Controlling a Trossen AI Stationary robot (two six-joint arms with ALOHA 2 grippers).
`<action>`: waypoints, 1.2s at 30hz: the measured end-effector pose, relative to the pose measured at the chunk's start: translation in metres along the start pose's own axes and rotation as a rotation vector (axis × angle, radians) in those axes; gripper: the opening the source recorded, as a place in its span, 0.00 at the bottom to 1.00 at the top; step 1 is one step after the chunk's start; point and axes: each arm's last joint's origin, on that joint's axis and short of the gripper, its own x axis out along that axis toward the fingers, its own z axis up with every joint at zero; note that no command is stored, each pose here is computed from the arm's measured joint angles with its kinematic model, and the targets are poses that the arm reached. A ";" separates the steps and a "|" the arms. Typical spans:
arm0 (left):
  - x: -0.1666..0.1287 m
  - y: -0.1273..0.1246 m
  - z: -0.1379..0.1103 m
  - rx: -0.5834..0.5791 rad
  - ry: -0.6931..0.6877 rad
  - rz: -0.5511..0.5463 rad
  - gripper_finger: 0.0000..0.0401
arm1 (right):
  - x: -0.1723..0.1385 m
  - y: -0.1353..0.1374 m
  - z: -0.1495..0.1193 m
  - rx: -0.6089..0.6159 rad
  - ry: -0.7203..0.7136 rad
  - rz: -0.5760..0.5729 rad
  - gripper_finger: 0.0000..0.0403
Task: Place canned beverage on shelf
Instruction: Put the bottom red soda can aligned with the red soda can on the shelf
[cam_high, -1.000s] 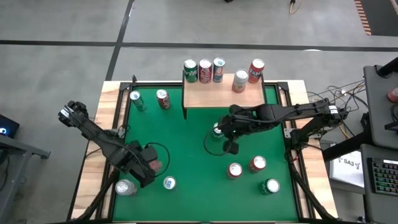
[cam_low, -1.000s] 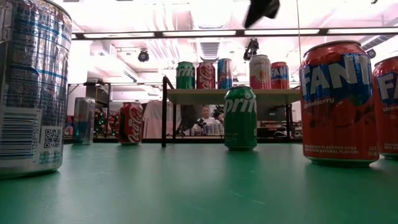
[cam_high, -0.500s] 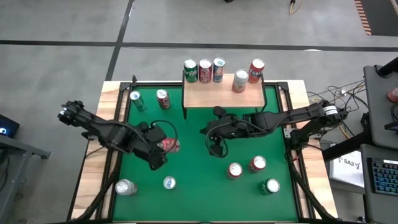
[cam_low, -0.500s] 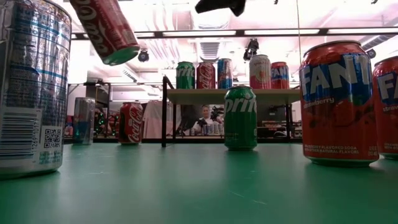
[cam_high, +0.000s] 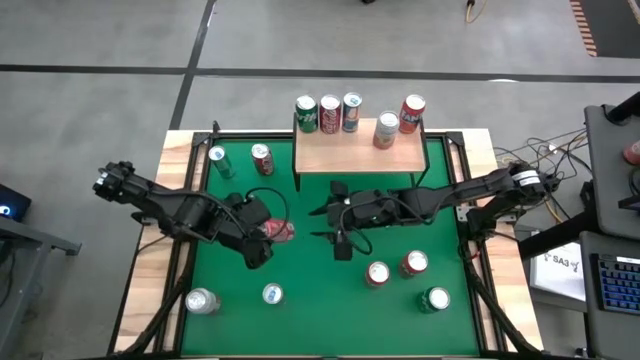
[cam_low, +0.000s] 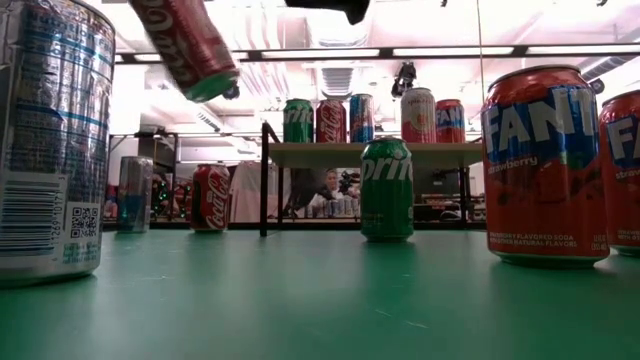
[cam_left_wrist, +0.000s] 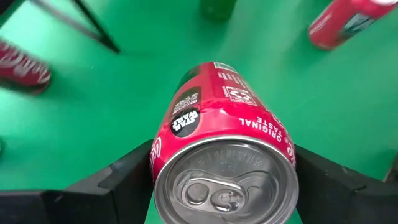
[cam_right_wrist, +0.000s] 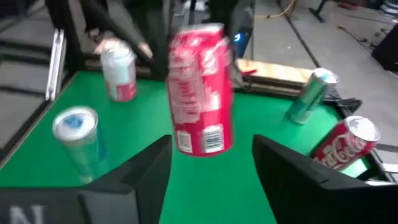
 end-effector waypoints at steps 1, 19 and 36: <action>0.000 -0.001 0.003 0.004 -0.015 -0.015 0.71 | 0.006 0.002 -0.003 -0.015 0.020 0.003 0.56; 0.006 0.005 0.015 0.098 -0.041 -0.008 0.71 | 0.056 0.007 0.002 -0.074 0.055 -0.020 0.66; 0.006 0.003 0.017 0.109 -0.055 -0.023 0.71 | 0.060 0.003 0.004 -0.065 0.030 -0.064 0.62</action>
